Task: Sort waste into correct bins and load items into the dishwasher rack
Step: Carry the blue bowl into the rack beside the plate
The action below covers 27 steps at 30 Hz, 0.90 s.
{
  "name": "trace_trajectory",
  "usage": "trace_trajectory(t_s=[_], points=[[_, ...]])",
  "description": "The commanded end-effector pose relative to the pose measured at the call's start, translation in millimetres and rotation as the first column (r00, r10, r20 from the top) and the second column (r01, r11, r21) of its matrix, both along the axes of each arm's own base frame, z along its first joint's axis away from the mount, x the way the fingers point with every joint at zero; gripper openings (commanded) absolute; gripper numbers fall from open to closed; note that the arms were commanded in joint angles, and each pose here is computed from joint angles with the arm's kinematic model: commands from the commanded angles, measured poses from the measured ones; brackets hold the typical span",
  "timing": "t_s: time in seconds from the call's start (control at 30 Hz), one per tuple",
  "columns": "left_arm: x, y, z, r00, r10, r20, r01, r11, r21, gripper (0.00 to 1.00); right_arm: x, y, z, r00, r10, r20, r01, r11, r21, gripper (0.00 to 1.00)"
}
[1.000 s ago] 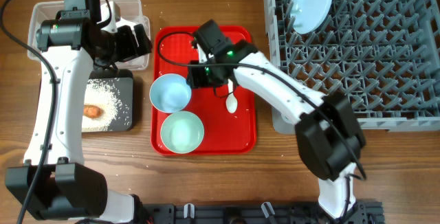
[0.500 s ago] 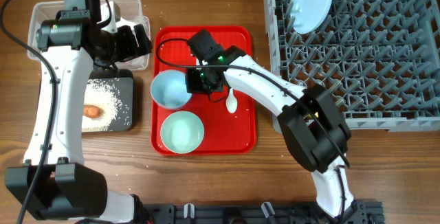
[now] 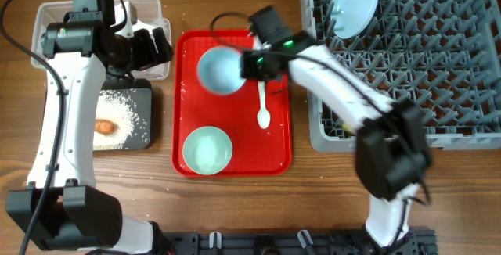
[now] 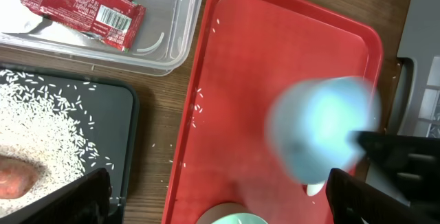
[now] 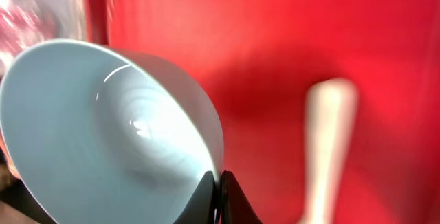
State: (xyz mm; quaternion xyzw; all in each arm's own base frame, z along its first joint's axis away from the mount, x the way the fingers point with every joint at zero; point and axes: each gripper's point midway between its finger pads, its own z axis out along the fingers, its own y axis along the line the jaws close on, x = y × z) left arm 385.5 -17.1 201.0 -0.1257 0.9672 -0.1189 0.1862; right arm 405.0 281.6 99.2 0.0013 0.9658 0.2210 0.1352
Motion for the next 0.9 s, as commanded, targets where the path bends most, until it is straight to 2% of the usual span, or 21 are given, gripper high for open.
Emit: trace_trajectory(t_s=[0.0,0.1,0.13,0.17,0.23,0.33,0.4,0.5,0.6,0.73,0.87], points=[[2,3,5,1.000,0.008,0.015,-0.008,1.000,0.009,1.00,14,-60,74,0.976,-0.063,0.208,0.087,0.991,-0.107,0.04],[2,3,5,1.000,0.008,0.015,-0.008,1.000,0.009,1.00,3,-138,130,0.932,-0.143,0.332,0.231,0.943,-0.241,0.04],[2,3,5,1.000,0.008,0.015,-0.008,1.000,0.009,1.00,-8,-175,152,0.904,-0.186,0.385,0.317,0.895,-0.313,0.04],[2,3,5,1.000,0.008,0.015,-0.008,1.000,0.009,1.00,-27,-220,174,0.862,-0.238,0.447,0.437,0.796,-0.419,0.04],[2,3,5,1.000,0.008,0.015,-0.008,1.000,0.009,1.00,-48,-251,187,0.837,-0.267,0.478,0.510,0.696,-0.505,0.04],[2,3,5,1.000,0.008,0.015,-0.008,1.000,0.009,1.00,-77,-288,187,0.851,-0.266,0.452,0.521,0.528,-0.670,0.04],[2,3,5,1.000,0.008,0.015,-0.008,1.000,0.009,1.00,-88,-307,189,0.836,-0.291,0.465,0.548,0.398,-0.736,0.04],[2,3,5,1.000,0.008,0.015,-0.008,1.000,0.009,1.00,-81,-315,182,0.867,-0.243,0.434,0.493,0.298,-0.818,0.04],[2,3,5,1.000,0.008,0.015,-0.008,1.000,0.009,1.00,-61,-317,172,0.930,-0.120,0.349,0.366,0.175,-0.914,0.04],[2,3,5,1.000,0.008,0.015,-0.008,1.000,0.009,1.00,-29,-301,165,0.960,0.033,0.277,0.277,0.022,-0.961,0.04],[2,3,5,1.000,0.008,0.015,-0.008,1.000,0.009,1.00,3,-268,160,0.960,0.181,0.213,0.221,-0.022,-0.975,0.04]])
